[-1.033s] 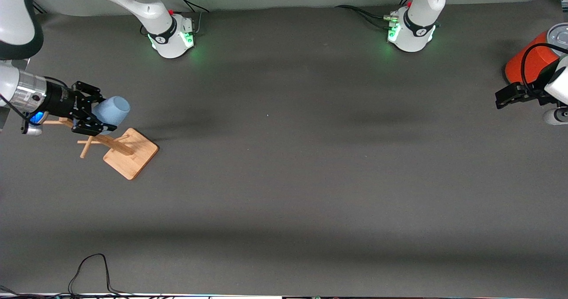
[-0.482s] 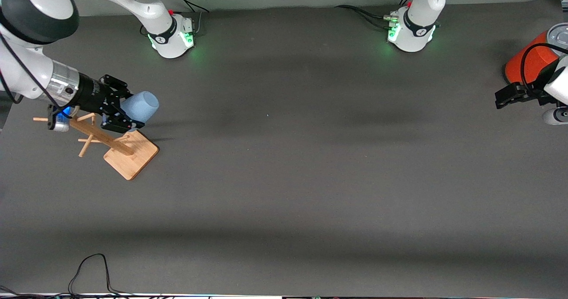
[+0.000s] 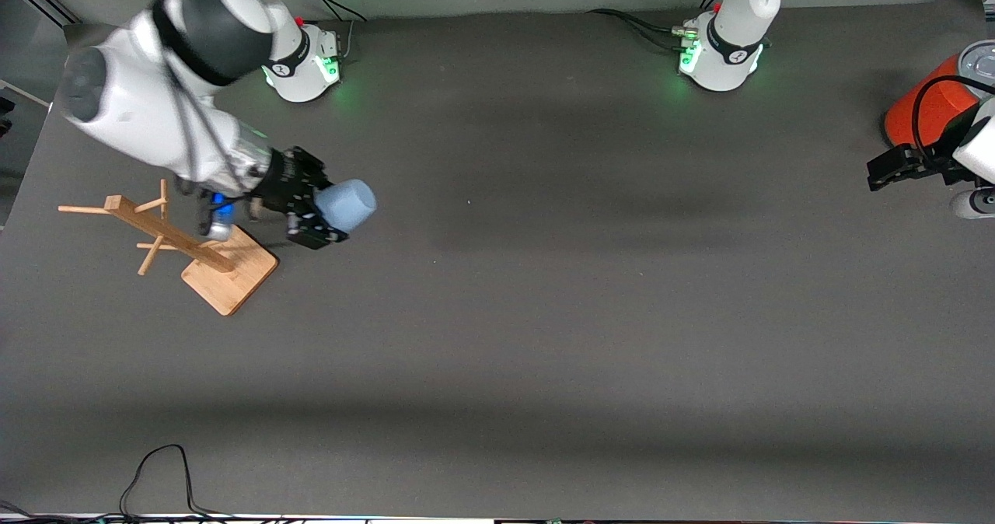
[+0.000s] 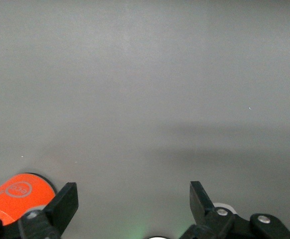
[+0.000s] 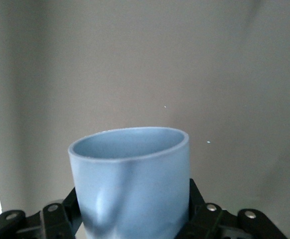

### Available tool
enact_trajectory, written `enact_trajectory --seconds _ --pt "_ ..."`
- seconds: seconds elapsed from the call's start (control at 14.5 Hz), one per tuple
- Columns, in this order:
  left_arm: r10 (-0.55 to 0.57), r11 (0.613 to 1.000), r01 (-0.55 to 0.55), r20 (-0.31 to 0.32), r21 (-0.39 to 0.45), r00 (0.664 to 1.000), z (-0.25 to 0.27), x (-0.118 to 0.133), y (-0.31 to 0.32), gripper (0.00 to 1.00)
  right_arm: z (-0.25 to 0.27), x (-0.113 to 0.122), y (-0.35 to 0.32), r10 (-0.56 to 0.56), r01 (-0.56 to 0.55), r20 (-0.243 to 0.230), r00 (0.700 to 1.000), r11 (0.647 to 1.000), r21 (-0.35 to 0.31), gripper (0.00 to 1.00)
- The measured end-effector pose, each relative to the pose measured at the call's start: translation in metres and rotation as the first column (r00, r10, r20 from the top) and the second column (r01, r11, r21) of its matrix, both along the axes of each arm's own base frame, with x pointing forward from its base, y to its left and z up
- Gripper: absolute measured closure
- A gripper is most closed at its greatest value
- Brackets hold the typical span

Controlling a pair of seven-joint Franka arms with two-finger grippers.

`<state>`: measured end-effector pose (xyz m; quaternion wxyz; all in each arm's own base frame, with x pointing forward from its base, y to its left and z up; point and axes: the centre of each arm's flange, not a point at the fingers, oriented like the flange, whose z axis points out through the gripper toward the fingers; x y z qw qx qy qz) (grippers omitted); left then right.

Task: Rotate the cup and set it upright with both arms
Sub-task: 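Carry the blue cup away from the stand toward the table middle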

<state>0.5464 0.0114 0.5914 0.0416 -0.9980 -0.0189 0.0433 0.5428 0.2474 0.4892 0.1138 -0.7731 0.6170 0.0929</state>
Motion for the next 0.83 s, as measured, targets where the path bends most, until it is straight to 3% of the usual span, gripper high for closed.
enact_trajectory --seconds 0.28,0.55,0.83 --pt "0.0 1.0 0.0 -0.002 0.0 1.0 -0.001 0.001 0.0 0.0 -0.046 -0.012 0.103 -0.002 0.004 0.015 1.0 0.988 -0.154 0.2" --pt "0.001 1.0 -0.001 -0.01 0.001 1.0 -0.006 0.003 0.0 0.0 -0.104 -0.019 0.172 -0.077 0.084 0.05 0.996 0.98 -0.178 0.2" --pt "-0.001 1.0 0.001 -0.017 0.002 1.0 -0.01 0.005 -0.001 0.0 -0.173 -0.047 0.229 -0.094 0.097 0.021 0.995 0.97 -0.225 0.2"
